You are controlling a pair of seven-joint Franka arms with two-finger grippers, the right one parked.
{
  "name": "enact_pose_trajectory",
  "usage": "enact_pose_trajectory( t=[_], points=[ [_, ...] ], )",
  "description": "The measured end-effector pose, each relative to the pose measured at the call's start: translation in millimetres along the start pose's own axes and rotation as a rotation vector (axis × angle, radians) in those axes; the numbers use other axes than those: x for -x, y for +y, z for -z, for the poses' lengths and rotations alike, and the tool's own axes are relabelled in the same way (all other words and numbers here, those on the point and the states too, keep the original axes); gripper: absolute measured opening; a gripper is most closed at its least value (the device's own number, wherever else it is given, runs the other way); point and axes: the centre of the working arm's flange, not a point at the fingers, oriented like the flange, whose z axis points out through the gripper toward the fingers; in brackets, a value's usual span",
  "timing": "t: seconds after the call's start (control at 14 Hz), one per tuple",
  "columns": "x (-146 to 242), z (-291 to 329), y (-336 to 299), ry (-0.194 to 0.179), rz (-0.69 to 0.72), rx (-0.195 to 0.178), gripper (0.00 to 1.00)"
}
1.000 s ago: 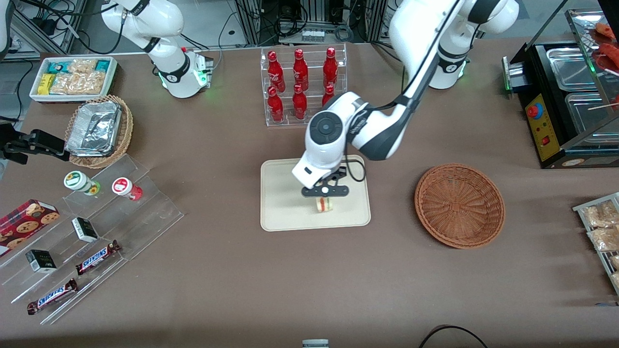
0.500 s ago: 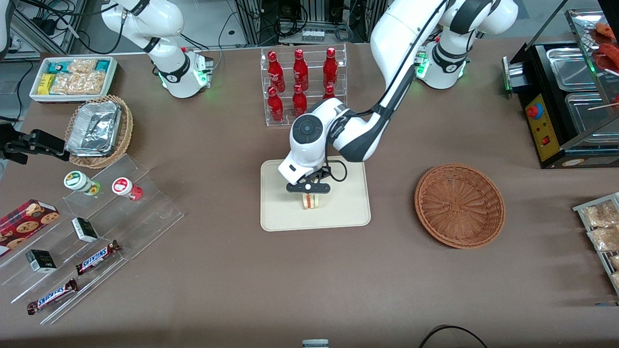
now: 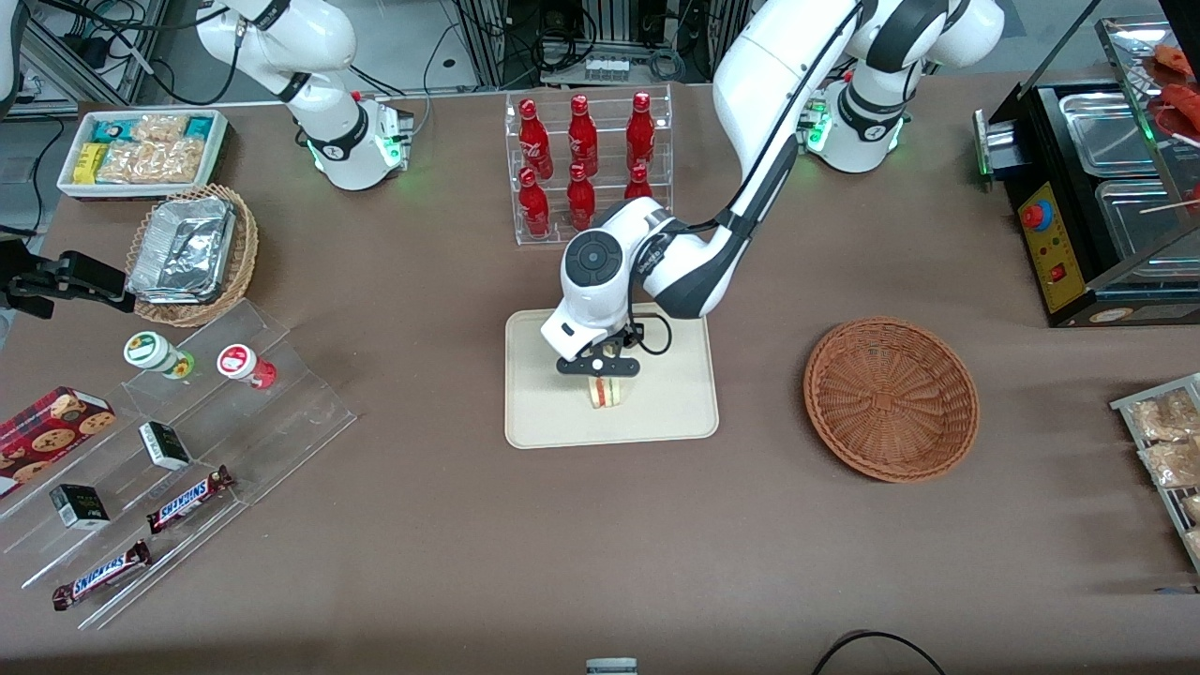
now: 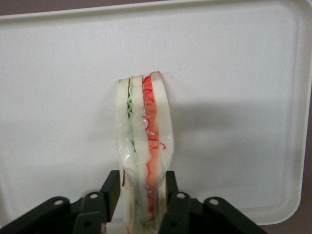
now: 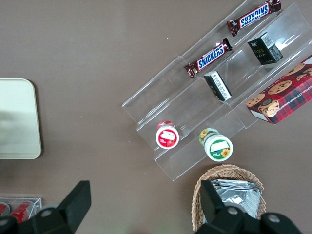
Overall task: Place sandwich from basket to tray
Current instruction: 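Lower the sandwich onto the tray and open the left gripper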
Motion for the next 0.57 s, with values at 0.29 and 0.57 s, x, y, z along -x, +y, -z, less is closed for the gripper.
enact_pose_trajectory(
  t=[0.29,0.57],
  points=[
    [-19.6,37.3,-13.3,0.038,0.038,0.013,0.90],
    [-51.6,135.8,-75.2,0.049,0.178,0.019,1.00]
  ],
)
